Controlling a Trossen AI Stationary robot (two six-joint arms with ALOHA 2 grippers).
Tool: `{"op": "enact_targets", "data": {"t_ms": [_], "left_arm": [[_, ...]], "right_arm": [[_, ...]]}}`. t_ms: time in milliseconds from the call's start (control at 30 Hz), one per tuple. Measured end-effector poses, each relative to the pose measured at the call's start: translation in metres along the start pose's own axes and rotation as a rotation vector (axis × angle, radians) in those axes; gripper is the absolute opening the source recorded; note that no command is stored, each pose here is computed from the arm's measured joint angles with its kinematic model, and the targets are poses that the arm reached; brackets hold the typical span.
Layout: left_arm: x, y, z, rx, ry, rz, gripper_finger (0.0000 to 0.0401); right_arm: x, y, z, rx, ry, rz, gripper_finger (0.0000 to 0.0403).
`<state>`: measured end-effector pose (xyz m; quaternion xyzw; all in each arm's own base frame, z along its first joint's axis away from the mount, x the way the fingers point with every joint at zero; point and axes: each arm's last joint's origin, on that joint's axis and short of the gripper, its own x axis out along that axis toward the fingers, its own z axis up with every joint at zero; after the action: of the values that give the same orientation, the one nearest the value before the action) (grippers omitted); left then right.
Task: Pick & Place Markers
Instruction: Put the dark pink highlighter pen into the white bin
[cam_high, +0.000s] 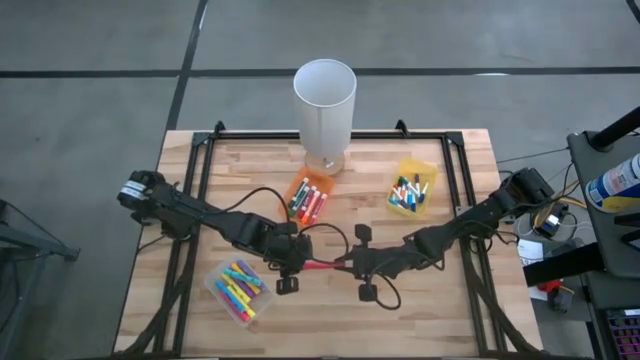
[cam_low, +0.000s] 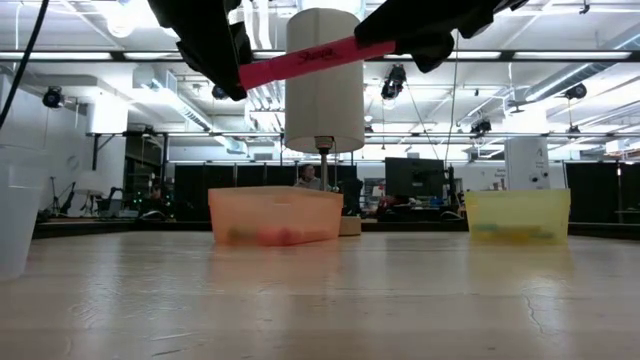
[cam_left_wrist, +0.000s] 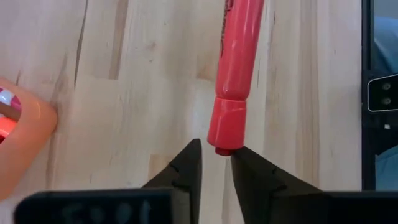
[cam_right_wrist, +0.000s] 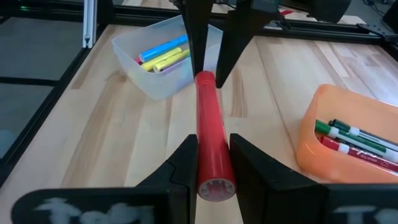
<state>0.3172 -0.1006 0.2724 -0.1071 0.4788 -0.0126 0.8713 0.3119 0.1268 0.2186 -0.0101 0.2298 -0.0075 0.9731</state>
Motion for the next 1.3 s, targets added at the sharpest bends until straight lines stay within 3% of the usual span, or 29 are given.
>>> {"op": "enact_targets", "data": {"t_ms": [533,667,867,1033,1300], "left_arm": [[-0.002,0.003,-0.003,-0.001,0.037,0.059,0.0176],[-0.007,0.003,-0.003,-0.008,0.064,0.074,0.0181],[-0.022,0.004,-0.009,0.024,0.211,0.098,0.0181],[-0.037,0.006,-0.011,0.022,0.300,0.147,0.0181],[-0.063,0.011,-0.013,0.017,0.215,0.200,0.0181]], "right_arm": [[0.001,-0.001,-0.002,0.005,0.022,-0.007,0.0065],[0.001,-0.002,-0.003,0.005,0.032,-0.020,0.0065],[0.001,-0.004,-0.006,0.032,0.046,-0.079,0.0065],[0.001,-0.003,-0.004,0.111,0.044,-0.073,0.0065],[-0.002,0.008,0.012,0.196,-0.018,0.003,0.0065]]}}
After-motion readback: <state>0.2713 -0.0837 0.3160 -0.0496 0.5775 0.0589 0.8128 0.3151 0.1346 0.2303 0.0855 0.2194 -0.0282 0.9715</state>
